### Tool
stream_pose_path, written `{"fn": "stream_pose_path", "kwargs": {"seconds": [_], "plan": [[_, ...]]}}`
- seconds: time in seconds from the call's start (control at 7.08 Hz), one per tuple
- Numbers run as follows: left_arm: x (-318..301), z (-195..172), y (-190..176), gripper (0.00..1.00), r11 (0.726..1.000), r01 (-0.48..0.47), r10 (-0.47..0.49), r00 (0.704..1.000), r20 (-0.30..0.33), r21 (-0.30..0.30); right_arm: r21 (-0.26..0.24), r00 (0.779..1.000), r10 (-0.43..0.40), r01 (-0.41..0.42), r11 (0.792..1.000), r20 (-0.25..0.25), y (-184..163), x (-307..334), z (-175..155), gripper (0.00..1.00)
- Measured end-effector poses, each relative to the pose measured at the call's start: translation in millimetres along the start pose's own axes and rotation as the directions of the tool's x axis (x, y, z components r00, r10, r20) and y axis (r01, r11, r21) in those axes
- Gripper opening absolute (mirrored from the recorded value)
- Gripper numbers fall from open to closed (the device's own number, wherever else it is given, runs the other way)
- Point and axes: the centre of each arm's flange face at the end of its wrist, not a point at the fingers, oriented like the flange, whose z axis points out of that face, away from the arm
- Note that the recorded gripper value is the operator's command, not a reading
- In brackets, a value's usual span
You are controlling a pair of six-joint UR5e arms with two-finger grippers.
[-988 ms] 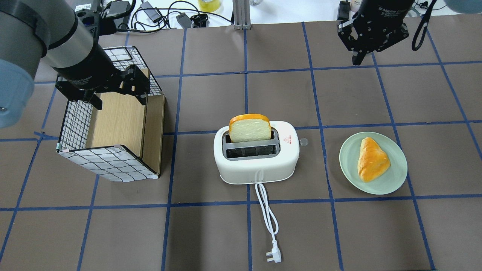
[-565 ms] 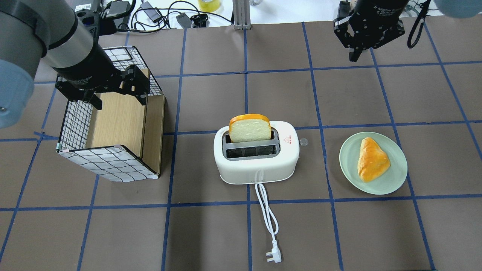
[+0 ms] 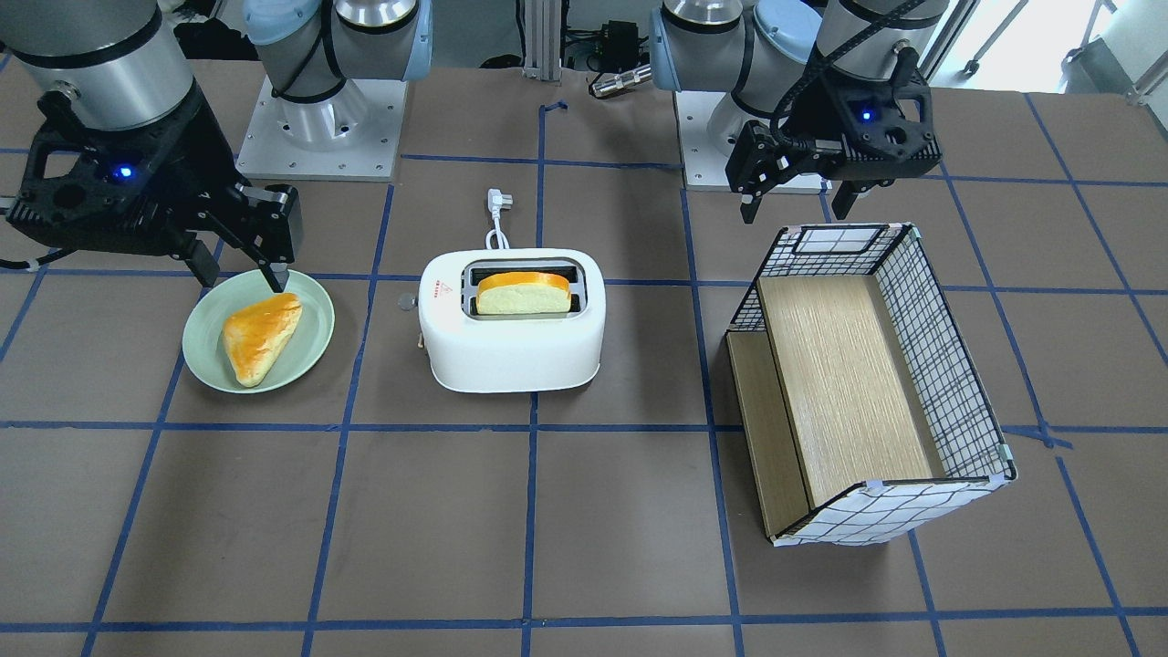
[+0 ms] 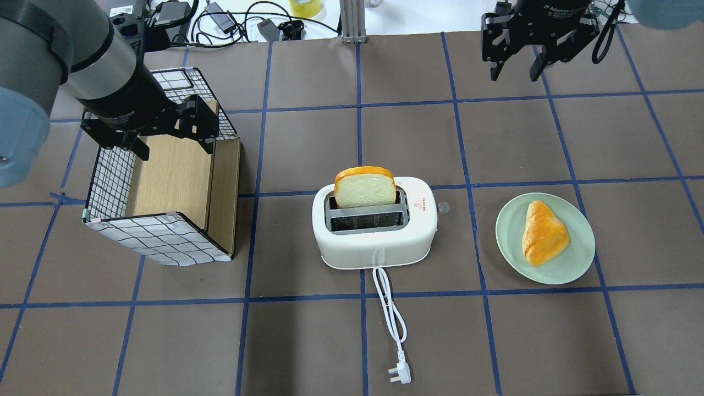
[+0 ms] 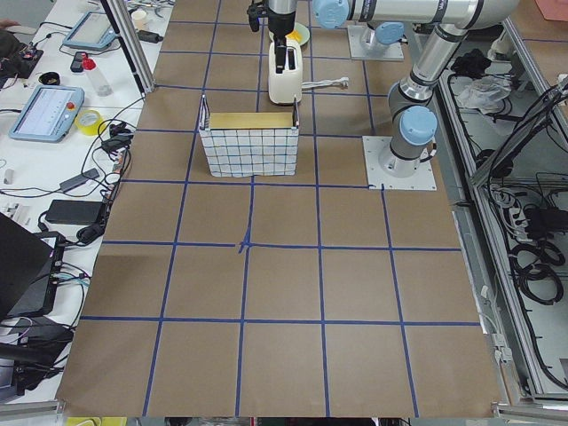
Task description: Press toaster with right arm
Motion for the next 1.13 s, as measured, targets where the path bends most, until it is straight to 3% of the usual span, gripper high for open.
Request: {"fn": "stream_pose_path", "kwargs": {"seconds": [1.13], "plan": [[0.1,0.0,0.0,1.00,1.000,0.000,0.000,1.000,0.000,0.000,-0.004,1.000,-0.031,0.031,0.999,-0.002,5.2,-10.8,2.3,1.00]]}}
